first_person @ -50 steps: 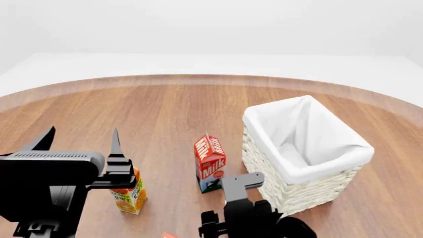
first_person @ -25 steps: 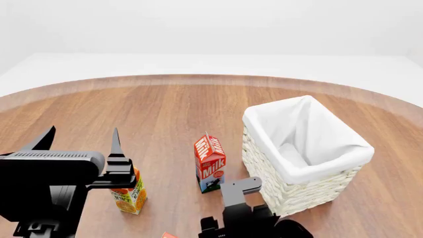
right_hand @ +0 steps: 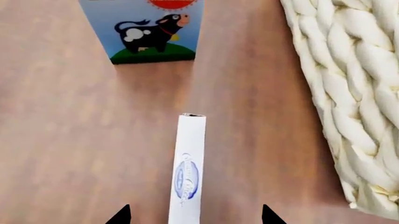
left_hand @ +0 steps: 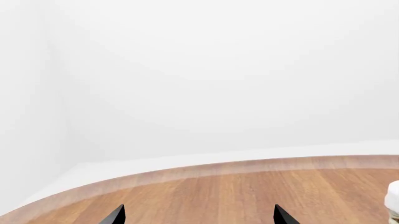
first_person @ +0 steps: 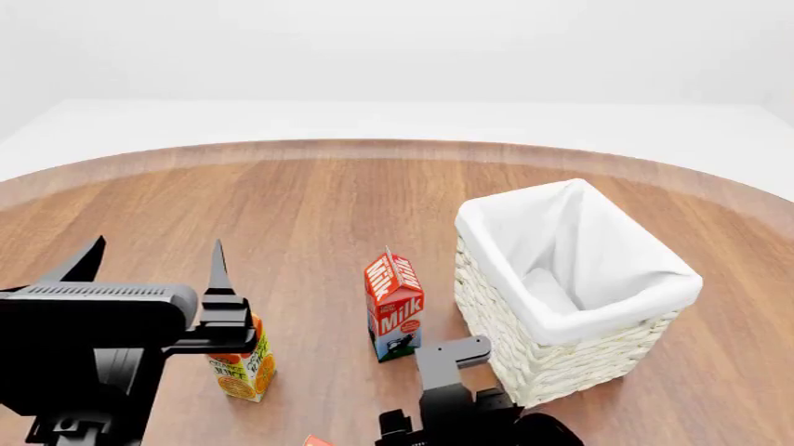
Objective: Pick up the cream cheese box and the butter, and put them in the basket.
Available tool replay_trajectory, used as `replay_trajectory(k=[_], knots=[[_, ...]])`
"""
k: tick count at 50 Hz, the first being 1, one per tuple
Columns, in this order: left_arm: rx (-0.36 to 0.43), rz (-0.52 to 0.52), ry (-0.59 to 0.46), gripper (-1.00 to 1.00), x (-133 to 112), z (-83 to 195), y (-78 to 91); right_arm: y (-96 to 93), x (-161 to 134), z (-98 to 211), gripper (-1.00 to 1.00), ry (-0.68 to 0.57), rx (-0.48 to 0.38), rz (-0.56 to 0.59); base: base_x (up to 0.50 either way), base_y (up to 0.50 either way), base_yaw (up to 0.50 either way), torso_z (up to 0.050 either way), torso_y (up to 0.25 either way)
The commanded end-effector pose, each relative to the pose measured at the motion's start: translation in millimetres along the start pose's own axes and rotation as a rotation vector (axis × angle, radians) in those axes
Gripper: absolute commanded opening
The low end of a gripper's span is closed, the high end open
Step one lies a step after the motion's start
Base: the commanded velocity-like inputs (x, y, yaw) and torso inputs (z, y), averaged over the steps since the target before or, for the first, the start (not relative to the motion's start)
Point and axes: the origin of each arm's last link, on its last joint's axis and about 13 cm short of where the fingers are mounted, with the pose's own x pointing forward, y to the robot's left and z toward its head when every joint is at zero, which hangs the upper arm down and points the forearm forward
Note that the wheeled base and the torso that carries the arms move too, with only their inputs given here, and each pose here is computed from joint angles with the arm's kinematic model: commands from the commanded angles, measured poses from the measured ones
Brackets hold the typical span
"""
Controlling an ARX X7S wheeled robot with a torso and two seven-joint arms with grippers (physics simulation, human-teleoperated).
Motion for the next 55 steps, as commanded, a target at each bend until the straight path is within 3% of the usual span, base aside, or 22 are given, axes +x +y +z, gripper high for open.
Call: replay_trajectory(k=[1,28,29,47,55], knots=[[-0.001,-0.003,0.001,1.00,1,0,-0.5,0.0,0,-2,1.00,0.010,-0.008,0.003,0.00,0.00,0.00,0.000,0.000],[-0.001,-0.002,-0.002,1.00,0,1,-0.1,4.0,-1,-5,1.00,0.000,-0.027,0.030,0.00,0.00,0.00,0.000,0.000],[-0.001,-0.002,-0.002,1.00,0,1,-0.1,4.0,-1,-5,-1.00,0.001,-0.027,0.030,0.00,0.00,0.00,0.000,0.000],[-0.003,-0.003,-0.006,1.00,-1,2,0.2,1.3,-6,0,-1.00,-0.007,-0.008,0.046,0.00,0.00,0.00,0.000,0.000],[-0.004,-0.005,-0.006,1.00,0,2,0.0,-3.8,-33,16,-1.00,-0.090,0.020,0.066,0.00,0.00,0.00,0.000,0.000]])
